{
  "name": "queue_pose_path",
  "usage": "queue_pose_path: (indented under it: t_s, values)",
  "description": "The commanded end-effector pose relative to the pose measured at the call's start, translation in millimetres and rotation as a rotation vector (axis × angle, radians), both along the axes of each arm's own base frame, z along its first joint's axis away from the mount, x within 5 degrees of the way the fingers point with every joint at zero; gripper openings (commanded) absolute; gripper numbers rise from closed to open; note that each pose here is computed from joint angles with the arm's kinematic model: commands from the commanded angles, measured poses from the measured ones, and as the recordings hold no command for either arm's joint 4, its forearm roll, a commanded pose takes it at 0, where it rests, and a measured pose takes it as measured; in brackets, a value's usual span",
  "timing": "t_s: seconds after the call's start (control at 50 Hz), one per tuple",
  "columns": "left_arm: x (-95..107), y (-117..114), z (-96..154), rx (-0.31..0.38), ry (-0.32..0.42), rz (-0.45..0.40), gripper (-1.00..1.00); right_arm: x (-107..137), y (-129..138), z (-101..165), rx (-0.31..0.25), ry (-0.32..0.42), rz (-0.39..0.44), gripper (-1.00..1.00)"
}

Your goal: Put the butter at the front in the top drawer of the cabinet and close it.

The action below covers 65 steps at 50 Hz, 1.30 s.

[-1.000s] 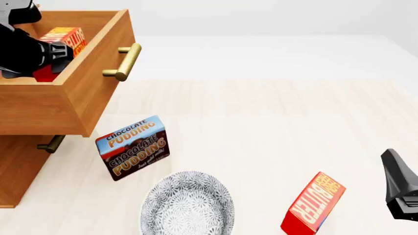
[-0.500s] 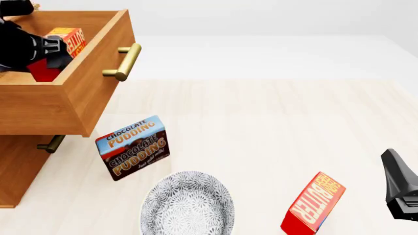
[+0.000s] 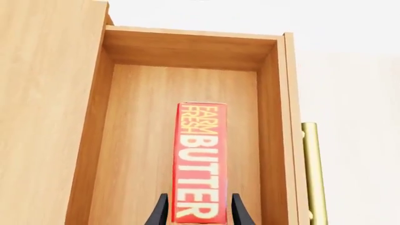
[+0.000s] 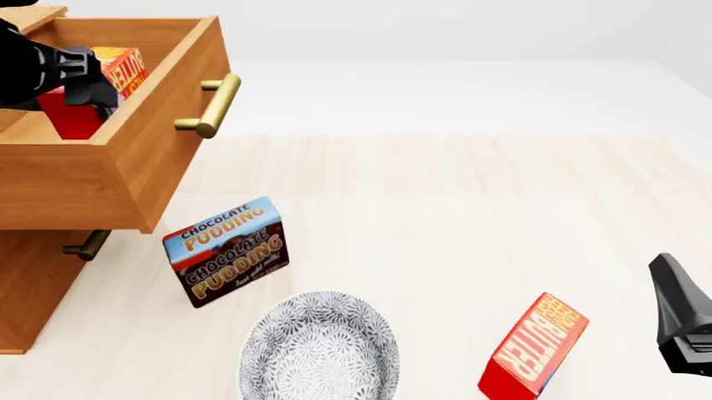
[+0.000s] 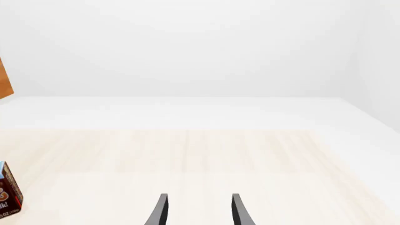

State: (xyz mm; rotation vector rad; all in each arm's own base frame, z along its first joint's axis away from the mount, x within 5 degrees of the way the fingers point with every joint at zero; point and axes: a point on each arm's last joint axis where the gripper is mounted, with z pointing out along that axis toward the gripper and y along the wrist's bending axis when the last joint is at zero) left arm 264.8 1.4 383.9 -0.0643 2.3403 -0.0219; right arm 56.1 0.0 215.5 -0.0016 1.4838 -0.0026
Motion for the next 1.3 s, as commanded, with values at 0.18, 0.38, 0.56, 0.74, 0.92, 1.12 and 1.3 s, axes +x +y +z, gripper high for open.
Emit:
queue_pose_path:
  t_s: [0.18, 0.38, 0.56, 0.74, 0.92, 1.12, 1.3]
  values:
    - [-23.5, -4.3, 18.8, 0.011, -0.024, -0.028, 1.00, 0.1, 0.0, -0.3, 0.001, 0.000, 0.000, 1.00]
    - [-45.4, -2.7, 36.0, 0.027, -0.046, -0.036, 1.00, 0.1, 0.0, -0.3, 0.001, 0.000, 0.000, 1.00]
    - [-61.4, -4.4, 45.1, 0.041, -0.060, -0.057, 1.00, 0.1, 0.0, -0.3, 0.001, 0.000, 0.000, 1.00]
    - [-89.6, -10.8, 63.7, 0.072, -0.106, -0.124, 1.00, 0.1, 0.0, -0.4, 0.001, 0.000, 0.000, 1.00]
    - [-111.2, -15.6, 81.5, 0.116, -0.156, -0.199, 1.00, 0.1, 0.0, -0.3, 0.001, 0.000, 0.000, 1.00]
    - [-116.2, -34.3, 90.9, 0.120, -0.206, -0.335, 1.00, 0.1, 0.0, -0.3, 0.001, 0.000, 0.000, 1.00]
    - [-101.3, -53.9, 87.6, 0.136, -0.221, -0.447, 1.00, 0.1, 0.0, -0.3, 0.001, 0.000, 0.000, 1.00]
